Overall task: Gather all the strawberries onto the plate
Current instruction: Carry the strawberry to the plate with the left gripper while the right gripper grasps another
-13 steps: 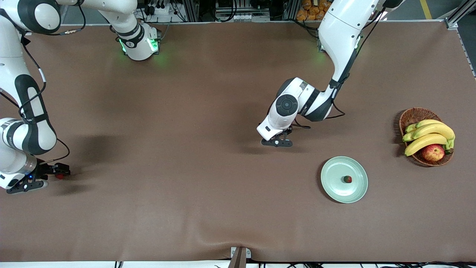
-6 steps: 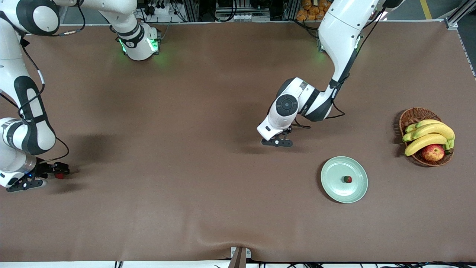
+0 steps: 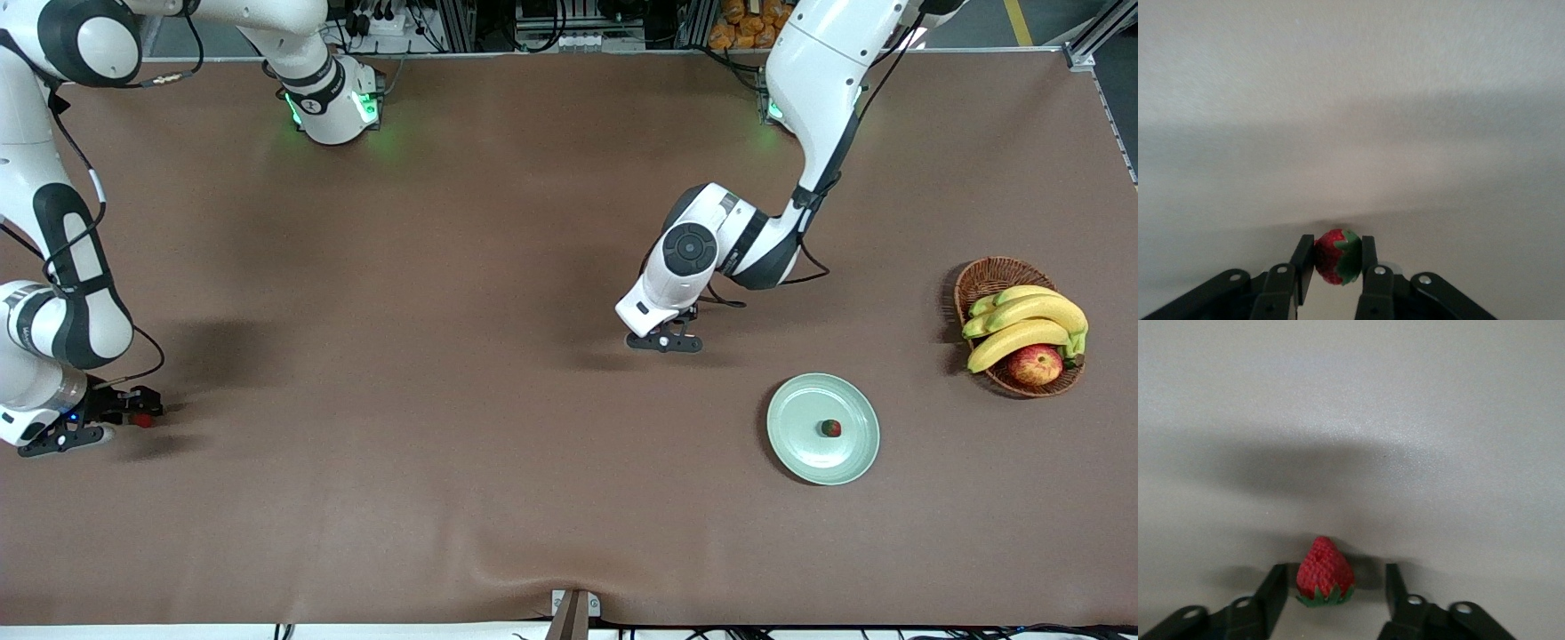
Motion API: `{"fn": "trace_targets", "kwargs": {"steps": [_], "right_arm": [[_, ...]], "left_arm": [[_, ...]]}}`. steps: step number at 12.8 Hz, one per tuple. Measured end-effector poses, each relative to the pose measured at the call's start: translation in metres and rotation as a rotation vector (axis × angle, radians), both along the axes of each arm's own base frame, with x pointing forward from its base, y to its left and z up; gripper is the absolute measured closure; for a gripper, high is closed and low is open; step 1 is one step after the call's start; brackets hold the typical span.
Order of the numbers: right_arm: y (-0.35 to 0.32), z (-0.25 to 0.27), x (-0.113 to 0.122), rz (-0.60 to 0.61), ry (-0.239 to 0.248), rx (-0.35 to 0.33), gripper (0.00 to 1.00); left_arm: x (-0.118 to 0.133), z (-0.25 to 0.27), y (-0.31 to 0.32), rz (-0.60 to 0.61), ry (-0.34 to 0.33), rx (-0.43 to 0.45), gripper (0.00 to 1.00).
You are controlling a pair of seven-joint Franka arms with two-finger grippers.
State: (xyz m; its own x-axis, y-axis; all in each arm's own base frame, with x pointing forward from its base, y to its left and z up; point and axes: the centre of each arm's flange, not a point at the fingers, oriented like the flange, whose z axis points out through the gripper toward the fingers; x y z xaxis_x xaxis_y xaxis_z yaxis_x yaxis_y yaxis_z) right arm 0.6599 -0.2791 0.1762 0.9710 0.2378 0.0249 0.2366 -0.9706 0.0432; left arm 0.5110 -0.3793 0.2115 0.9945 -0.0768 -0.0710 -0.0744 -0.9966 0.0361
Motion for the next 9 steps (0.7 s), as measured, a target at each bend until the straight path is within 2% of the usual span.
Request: {"fn": "trace_targets", "kwargs": {"steps": [2, 5, 9], "right_arm": [[0.002, 0.001, 0.001, 0.004, -0.003, 0.002, 0.65], [0.009, 0.003, 0.006, 0.034, -0.011, 0.004, 0.67], [0.062, 0.029, 0.036, 0.248, -0.062, 0.004, 0.67]], "left_arm": [[0.016, 0.027, 0.001, 0.011, -0.001, 0.007, 0.67], [0.061, 0.061, 0.035, -0.003, -0.043, -0.012, 0.67], [0.120, 0.074, 0.136, -0.091, -0.082, -0.023, 0.67]]}}
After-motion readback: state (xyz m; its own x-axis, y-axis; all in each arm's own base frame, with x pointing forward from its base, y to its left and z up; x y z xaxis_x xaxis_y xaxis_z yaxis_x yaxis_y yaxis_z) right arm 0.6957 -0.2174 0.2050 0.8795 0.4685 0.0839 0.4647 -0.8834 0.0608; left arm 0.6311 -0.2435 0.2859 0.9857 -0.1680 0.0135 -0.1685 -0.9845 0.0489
